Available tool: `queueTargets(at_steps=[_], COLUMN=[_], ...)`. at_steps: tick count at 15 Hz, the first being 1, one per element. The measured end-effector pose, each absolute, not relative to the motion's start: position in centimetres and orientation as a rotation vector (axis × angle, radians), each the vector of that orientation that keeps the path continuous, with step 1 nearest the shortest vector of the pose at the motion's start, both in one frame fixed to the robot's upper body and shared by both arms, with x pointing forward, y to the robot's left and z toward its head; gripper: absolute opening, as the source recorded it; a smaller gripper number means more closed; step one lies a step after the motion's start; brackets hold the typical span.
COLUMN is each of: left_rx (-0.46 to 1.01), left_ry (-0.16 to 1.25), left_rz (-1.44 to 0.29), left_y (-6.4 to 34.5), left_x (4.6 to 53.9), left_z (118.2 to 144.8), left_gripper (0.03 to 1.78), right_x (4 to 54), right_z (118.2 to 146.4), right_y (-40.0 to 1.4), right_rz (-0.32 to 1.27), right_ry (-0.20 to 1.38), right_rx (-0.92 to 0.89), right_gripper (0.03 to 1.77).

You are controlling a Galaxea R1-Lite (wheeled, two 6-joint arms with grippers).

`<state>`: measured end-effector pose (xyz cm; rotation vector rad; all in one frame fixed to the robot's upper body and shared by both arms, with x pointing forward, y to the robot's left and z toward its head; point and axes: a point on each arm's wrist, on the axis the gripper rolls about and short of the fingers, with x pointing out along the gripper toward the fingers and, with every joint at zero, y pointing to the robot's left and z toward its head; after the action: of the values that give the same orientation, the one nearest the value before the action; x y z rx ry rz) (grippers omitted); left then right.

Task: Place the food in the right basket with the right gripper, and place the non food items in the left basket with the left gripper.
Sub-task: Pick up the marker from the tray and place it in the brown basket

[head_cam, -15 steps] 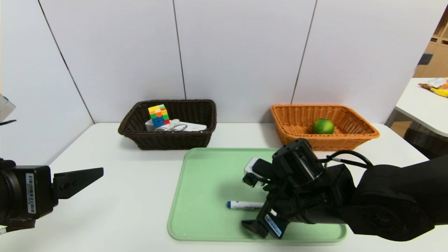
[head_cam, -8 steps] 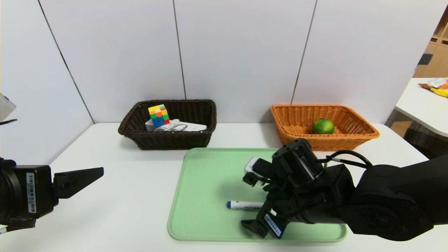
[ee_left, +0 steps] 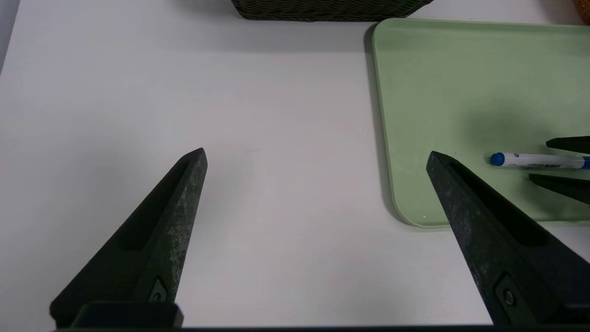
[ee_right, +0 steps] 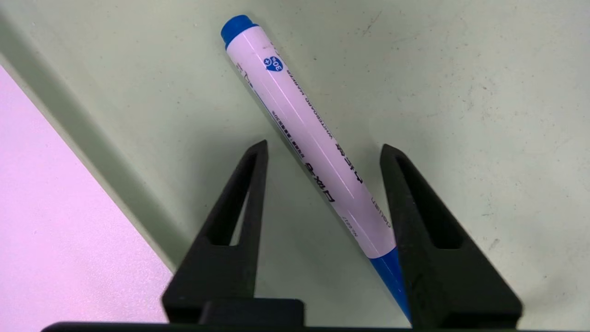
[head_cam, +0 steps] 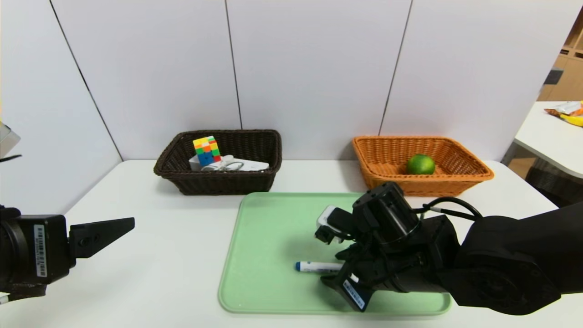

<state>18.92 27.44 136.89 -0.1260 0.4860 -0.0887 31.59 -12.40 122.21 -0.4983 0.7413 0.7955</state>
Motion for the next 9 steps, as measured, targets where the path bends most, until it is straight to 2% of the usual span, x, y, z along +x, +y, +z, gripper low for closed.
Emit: queueTargets(at_steps=[1, 2, 3, 9], left_rx=[-0.126, -0.127, -0.128, -0.129], left_ry=[0.486, 0.484, 0.481, 0.48], left_rz=[-0.089, -0.09, -0.09, -0.089], left_y=[27.44, 27.44, 27.45, 27.36], left_x=[18.91, 18.92, 18.92, 19.07], left_z=[136.89, 136.97, 137.09, 137.22], left_gripper=[1.69, 1.69, 1.69, 1.69], right_x=[31.59, 31.58, 31.6, 31.65], right_z=[122.2, 122.2, 122.21, 122.6], right_y=[-12.42, -12.43, -12.44, -12.41], right_rz=[0.795, 0.794, 0.793, 0.78], right_ry=[0.743, 0.744, 0.745, 0.745], right_rx=[-0.499, -0.499, -0.498, -0.461], right_gripper=[0.73, 0.28, 0.15, 0.17])
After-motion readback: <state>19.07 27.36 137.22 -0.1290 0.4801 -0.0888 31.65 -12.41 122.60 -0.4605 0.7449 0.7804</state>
